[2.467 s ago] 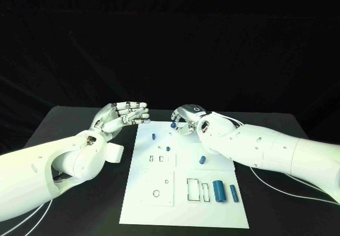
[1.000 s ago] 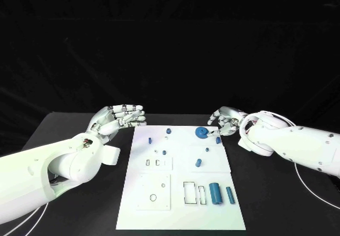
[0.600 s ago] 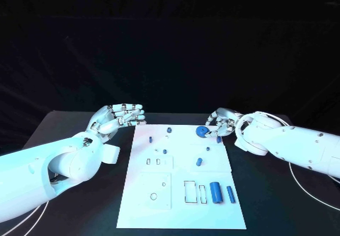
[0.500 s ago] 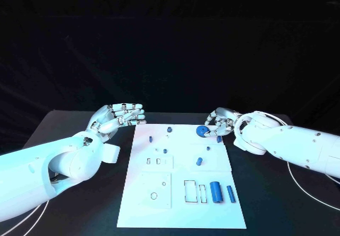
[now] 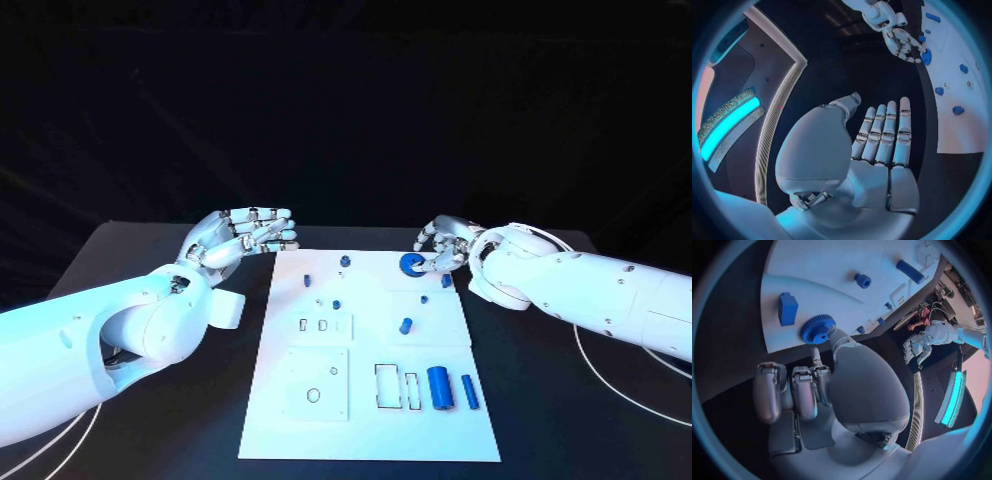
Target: Assemble the parts on the task board
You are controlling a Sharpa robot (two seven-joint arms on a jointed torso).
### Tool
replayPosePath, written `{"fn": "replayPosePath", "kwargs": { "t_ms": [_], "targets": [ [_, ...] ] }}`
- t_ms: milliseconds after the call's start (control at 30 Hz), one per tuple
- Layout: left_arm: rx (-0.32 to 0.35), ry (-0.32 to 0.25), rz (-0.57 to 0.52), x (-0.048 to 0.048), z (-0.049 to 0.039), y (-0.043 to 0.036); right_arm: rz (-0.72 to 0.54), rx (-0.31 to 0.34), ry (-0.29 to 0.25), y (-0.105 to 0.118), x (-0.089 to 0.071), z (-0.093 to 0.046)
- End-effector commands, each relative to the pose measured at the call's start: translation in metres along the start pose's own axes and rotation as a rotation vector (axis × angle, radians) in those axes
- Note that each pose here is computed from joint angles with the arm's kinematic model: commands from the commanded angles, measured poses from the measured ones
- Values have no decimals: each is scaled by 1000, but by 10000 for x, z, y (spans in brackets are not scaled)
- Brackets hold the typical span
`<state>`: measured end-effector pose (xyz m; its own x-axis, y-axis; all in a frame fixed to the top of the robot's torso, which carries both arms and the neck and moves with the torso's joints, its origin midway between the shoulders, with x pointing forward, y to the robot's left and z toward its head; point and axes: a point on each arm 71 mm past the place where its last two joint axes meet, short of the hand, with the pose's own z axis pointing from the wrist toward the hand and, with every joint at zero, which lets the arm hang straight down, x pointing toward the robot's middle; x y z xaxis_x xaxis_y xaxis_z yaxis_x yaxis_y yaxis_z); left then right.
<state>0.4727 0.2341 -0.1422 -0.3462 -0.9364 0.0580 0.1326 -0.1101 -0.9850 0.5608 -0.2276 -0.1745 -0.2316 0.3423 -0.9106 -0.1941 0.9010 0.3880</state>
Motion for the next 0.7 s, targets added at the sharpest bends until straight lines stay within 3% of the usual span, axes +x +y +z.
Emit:
{"fn": "replayPosePath", "kwargs": {
  "t_ms": [33,700],
  "targets": [
    [6,19,-14,28,8,-12,-15,-2,-3,12,14,13],
    [5,22,-15,29,5,-13,-59,13,44,24,126,33]
  ]
}}
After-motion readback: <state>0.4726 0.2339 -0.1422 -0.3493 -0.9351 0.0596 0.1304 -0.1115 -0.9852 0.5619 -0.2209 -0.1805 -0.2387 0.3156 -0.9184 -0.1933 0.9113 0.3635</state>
